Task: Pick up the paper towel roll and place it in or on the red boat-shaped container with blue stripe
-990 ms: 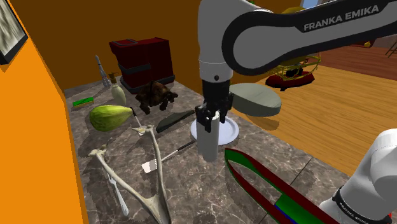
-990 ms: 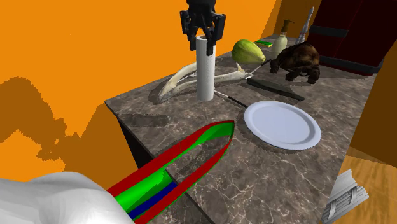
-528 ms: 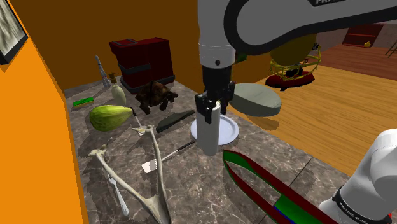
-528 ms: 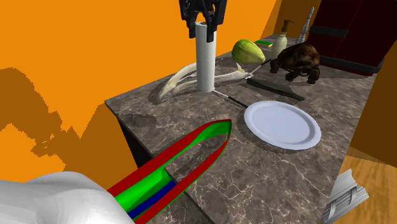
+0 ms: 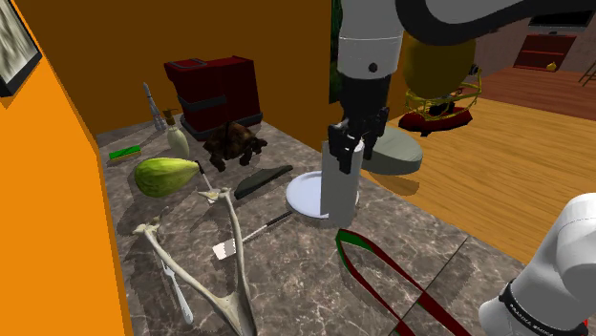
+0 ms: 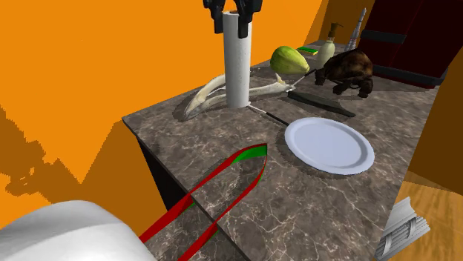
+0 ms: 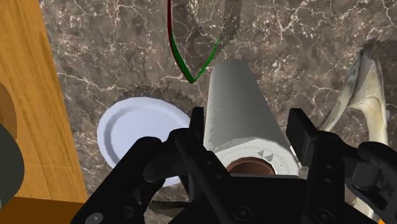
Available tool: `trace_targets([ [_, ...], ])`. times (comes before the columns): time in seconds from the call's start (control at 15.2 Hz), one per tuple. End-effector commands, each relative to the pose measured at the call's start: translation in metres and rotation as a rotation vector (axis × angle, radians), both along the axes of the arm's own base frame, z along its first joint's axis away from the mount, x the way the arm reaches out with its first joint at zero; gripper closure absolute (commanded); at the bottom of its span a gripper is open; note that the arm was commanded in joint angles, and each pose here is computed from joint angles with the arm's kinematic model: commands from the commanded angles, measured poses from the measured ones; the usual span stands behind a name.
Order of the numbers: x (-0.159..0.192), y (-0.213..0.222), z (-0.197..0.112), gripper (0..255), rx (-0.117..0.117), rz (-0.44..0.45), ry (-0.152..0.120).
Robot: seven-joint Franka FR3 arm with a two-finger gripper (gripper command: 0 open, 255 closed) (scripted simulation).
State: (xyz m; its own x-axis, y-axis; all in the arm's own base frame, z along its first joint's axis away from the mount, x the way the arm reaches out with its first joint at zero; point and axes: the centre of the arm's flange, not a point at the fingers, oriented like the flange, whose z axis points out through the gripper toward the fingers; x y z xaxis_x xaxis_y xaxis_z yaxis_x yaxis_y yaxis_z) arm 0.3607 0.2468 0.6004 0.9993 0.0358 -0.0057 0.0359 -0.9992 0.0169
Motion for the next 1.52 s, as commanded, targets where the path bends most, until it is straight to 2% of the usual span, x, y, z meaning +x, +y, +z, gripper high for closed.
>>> trace_targets([
  [0.0, -0.020, -0.015, 0.008, 255, 0.000, 0.000, 0.001],
  [0.66, -0.120, -0.088, 0.055, 255, 0.000, 0.000, 0.001],
  [1.45, -0.120, -0.088, -0.009, 255, 0.000, 0.000, 0.001],
])
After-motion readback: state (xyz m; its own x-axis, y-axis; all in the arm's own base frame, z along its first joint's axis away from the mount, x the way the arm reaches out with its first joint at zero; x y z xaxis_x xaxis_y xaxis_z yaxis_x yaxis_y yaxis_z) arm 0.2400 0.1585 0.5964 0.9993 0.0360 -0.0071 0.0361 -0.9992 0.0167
